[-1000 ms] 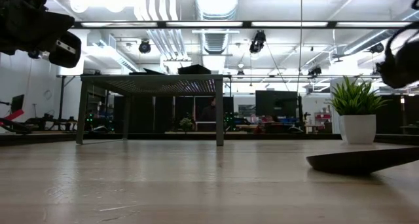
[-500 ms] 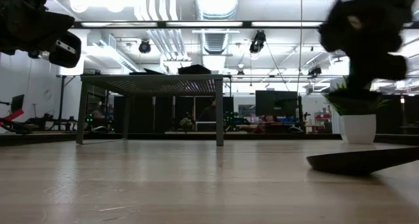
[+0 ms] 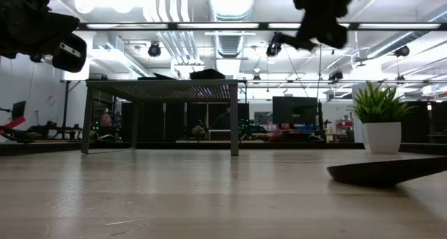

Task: Pick & Place Mini shaped plates
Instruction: Stack the black square plate on top of the black square plate on the shelf

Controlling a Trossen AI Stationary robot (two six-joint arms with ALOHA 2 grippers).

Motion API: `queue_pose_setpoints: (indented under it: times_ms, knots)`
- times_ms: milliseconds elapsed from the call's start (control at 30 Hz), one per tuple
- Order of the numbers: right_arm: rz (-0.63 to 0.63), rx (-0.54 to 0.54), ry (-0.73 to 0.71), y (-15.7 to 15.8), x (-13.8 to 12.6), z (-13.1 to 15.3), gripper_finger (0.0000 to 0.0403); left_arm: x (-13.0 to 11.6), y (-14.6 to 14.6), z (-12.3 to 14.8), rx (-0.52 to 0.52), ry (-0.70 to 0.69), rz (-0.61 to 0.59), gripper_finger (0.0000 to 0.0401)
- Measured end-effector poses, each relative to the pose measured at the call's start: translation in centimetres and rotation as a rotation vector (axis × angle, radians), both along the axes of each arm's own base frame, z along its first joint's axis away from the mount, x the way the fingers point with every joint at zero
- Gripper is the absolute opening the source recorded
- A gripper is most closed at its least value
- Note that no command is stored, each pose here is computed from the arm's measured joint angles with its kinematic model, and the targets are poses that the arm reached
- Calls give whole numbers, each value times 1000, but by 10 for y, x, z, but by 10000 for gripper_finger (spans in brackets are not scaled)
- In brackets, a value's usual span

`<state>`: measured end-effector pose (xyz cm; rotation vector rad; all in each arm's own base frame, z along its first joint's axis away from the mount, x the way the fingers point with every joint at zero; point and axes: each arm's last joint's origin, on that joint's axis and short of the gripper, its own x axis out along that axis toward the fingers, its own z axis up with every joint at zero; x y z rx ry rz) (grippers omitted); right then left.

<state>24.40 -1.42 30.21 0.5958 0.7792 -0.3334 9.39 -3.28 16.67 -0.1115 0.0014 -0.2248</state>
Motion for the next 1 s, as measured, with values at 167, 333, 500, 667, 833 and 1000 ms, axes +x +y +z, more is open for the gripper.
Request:
queue_pose_setpoints:
  times_ms: [167,333,500,667,833,1000]
  knots:
    - [86,-48,-60,-24,22,26,8,0,0,0,0,0,0,0]
    - [170,-111,-81,-50,51,44,8,0,0,0,0,0,0,0]
    - [240,-124,-27,-74,77,47,8,0,0,0,0,0,1,0]
    - [272,-136,41,-94,99,44,8,0,0,0,0,0,1,0]
    - [295,-159,49,-110,118,40,8,0,0,0,0,-1,0,0]
    - [303,-153,13,-126,131,45,8,0,0,0,0,-1,0,0]
